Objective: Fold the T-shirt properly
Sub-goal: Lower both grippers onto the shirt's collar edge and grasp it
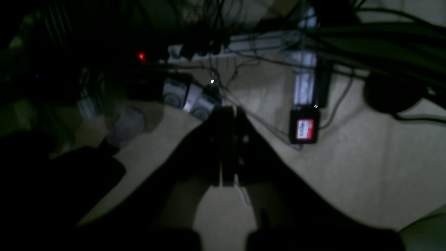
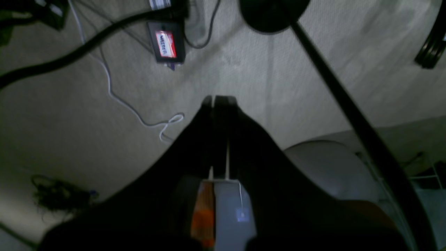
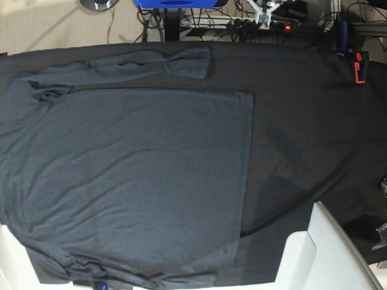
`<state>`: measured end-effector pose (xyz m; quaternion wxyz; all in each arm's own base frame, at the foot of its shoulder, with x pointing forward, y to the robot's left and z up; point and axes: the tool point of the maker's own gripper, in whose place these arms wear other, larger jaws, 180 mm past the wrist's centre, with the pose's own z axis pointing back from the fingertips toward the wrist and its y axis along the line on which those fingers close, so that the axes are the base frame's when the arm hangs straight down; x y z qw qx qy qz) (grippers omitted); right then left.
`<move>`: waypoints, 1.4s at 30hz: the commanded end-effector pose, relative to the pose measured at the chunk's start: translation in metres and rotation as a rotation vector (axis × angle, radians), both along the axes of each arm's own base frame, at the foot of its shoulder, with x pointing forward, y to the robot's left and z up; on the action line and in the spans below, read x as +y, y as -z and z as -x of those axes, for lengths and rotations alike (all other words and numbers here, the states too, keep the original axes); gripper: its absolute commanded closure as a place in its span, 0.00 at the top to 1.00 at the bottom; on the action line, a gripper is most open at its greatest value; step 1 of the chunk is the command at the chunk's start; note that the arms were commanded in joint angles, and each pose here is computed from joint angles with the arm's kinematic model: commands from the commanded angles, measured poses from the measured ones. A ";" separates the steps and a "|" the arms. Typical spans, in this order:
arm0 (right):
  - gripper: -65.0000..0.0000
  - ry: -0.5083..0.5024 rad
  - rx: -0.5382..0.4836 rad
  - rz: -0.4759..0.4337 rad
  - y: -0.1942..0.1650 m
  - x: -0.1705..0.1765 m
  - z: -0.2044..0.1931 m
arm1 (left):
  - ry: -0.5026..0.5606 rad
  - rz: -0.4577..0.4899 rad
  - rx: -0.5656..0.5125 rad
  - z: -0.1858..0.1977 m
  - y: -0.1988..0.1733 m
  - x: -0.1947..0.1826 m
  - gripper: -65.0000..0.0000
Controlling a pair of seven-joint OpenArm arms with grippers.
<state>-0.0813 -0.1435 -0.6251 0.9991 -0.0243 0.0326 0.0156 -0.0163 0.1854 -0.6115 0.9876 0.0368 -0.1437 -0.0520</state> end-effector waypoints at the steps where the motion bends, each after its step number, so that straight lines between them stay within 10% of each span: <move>1: 0.00 0.004 -0.042 0.002 -0.008 -0.003 -0.009 | 0.014 0.008 -0.049 -0.006 -0.011 -0.003 0.00; 12: 0.00 0.165 -0.240 0.097 -0.102 -0.035 -0.078 | 0.093 0.066 -0.455 -0.102 -0.130 -0.032 0.00; 19: 0.03 0.180 -0.344 0.117 -0.156 -0.042 -0.124 | -0.054 0.240 -0.445 -0.137 -0.172 -0.042 0.00; 24: 0.17 0.174 -0.406 0.130 -0.185 -0.046 -0.148 | 0.041 0.339 -0.433 -0.150 -0.185 -0.074 0.35; 31: 0.17 0.180 -0.443 0.133 -0.189 -0.048 -0.161 | 0.051 0.360 -0.452 -0.160 -0.188 -0.084 0.41; 42: 0.18 0.205 -0.446 0.102 -0.192 -0.041 -0.194 | 0.053 0.360 -0.452 -0.166 -0.184 -0.084 0.87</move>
